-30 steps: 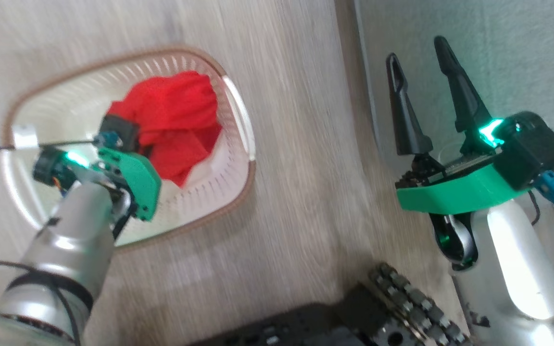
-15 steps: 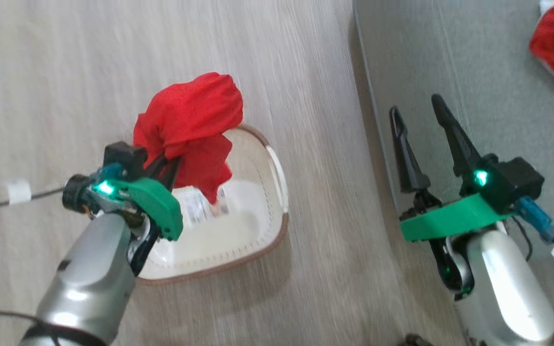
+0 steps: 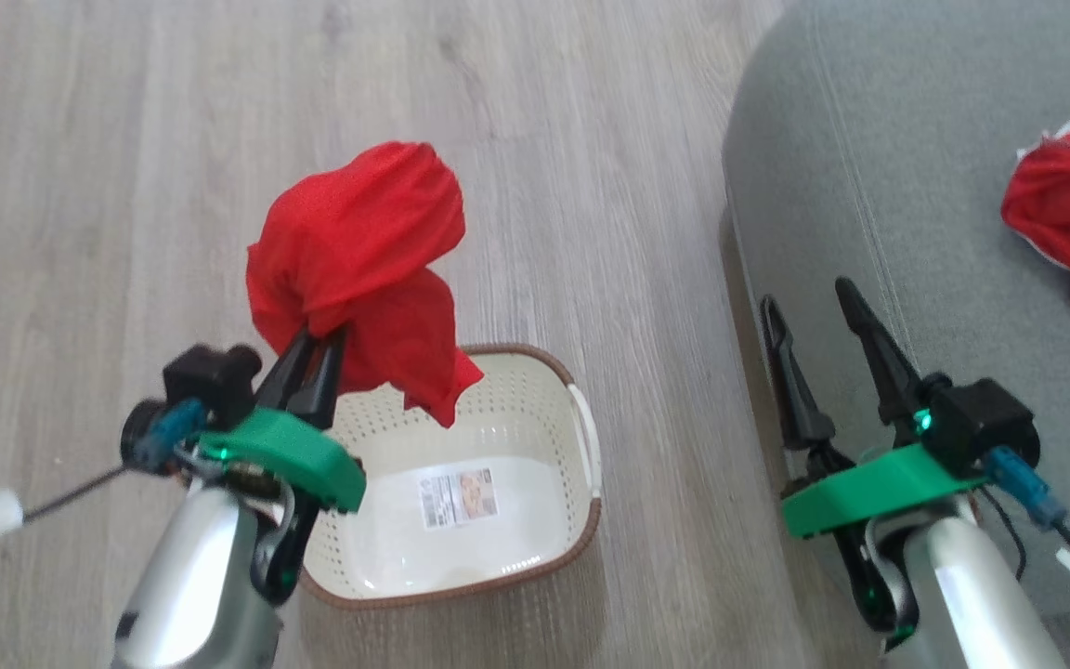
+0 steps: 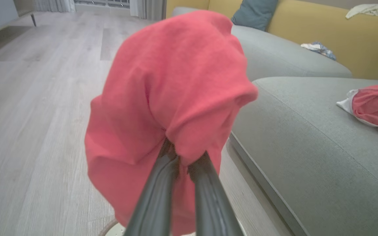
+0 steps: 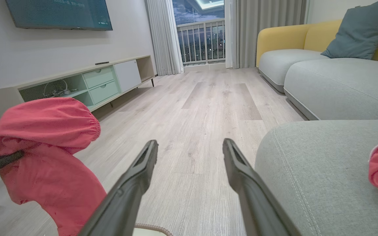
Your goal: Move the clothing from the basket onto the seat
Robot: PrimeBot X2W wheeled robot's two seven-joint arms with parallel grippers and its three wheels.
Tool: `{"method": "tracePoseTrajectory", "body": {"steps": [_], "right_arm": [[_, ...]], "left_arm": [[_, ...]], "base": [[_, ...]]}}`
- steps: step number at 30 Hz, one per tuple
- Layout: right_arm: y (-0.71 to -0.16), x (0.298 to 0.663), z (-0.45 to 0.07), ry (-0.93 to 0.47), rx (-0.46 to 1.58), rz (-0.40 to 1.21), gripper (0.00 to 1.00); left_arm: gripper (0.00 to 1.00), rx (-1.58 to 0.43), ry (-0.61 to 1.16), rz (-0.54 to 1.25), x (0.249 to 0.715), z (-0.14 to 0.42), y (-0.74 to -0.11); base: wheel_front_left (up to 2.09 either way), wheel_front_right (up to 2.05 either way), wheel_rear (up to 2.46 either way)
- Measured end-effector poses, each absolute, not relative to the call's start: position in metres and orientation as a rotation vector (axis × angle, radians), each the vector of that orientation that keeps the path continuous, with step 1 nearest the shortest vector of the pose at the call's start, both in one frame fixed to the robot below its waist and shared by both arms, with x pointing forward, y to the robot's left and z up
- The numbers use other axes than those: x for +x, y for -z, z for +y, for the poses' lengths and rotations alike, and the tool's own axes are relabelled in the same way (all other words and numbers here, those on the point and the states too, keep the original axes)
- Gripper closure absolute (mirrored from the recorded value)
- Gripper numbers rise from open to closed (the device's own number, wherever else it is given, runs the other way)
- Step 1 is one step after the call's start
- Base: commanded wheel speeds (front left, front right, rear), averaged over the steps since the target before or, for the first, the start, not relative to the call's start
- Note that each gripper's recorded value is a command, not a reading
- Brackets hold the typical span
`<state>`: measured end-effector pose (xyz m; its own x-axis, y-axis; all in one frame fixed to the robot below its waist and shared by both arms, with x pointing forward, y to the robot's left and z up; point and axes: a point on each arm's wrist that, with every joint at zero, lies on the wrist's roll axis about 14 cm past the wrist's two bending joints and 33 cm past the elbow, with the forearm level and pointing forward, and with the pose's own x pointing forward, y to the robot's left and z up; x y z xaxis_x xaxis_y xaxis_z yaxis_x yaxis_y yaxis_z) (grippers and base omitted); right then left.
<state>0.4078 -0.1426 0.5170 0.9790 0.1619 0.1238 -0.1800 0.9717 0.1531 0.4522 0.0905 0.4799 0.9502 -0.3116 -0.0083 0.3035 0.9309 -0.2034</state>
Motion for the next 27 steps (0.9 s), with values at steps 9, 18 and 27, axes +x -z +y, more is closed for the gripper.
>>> {"method": "tracePoseTrajectory", "body": {"steps": [9,18,27], "right_arm": [[-0.522,0.393,-0.133,-0.199,0.172,-0.12,0.0],[-0.525,0.387,-0.129,-0.213,0.173,-0.129,0.0],[-0.529,0.386,-0.122,-0.235,0.174,-0.137,0.0]], "left_arm": [[1.0,-0.208,0.237,-0.049,0.419,0.114,-0.505],[1.0,-0.226,0.216,-0.089,0.402,0.121,-0.517],[1.0,-0.24,0.223,-0.117,0.397,0.116,-0.527]], "base": [[0.0,0.0,0.0],[0.0,0.0,0.0],[0.0,0.0,0.0]]}}
